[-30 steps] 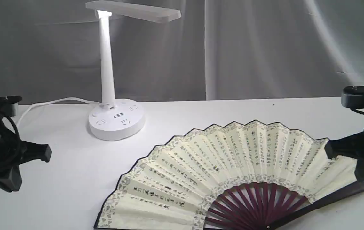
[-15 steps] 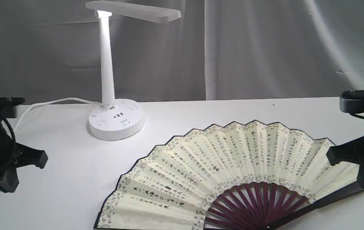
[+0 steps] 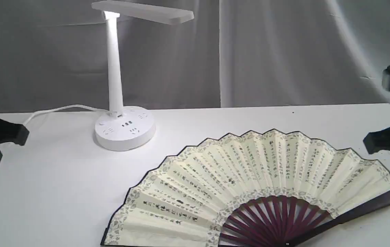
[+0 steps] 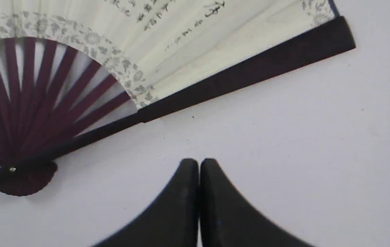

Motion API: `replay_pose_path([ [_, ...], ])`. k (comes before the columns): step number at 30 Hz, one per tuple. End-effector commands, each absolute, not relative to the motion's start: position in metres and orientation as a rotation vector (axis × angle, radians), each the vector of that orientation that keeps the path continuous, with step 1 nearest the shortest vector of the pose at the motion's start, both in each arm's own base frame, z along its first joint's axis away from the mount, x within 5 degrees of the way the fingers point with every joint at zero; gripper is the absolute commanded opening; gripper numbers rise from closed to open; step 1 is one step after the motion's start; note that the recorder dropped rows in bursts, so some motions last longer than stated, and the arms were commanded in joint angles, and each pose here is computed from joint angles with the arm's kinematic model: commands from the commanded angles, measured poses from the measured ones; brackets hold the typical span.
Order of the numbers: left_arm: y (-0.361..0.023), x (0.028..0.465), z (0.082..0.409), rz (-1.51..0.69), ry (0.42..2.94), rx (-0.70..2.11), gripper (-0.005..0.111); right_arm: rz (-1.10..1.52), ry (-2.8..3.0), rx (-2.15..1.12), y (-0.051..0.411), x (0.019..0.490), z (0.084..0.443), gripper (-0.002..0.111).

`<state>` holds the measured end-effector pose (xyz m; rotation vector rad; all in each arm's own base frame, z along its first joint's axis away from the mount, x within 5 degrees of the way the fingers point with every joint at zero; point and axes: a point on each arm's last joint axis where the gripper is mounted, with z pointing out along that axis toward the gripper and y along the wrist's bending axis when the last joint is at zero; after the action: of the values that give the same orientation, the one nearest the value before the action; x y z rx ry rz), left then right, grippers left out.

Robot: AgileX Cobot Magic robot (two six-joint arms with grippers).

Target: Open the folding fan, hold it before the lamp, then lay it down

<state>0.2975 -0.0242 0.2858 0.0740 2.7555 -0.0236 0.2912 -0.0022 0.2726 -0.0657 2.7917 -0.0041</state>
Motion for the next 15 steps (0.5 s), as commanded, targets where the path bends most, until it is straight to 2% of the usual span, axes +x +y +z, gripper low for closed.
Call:
replay_pose_path([
  [1,-0.022,0.284,0.309,-0.025,2.67,0.078,0.0,-0.014,2.708,-0.074,-0.003,0.278,0.297,0.0],
  [15,-0.016,0.211,0.386,-0.041,2.387,0.066,0.0,-0.033,2.363,-0.076,-0.002,0.194,0.384,0.0],
])
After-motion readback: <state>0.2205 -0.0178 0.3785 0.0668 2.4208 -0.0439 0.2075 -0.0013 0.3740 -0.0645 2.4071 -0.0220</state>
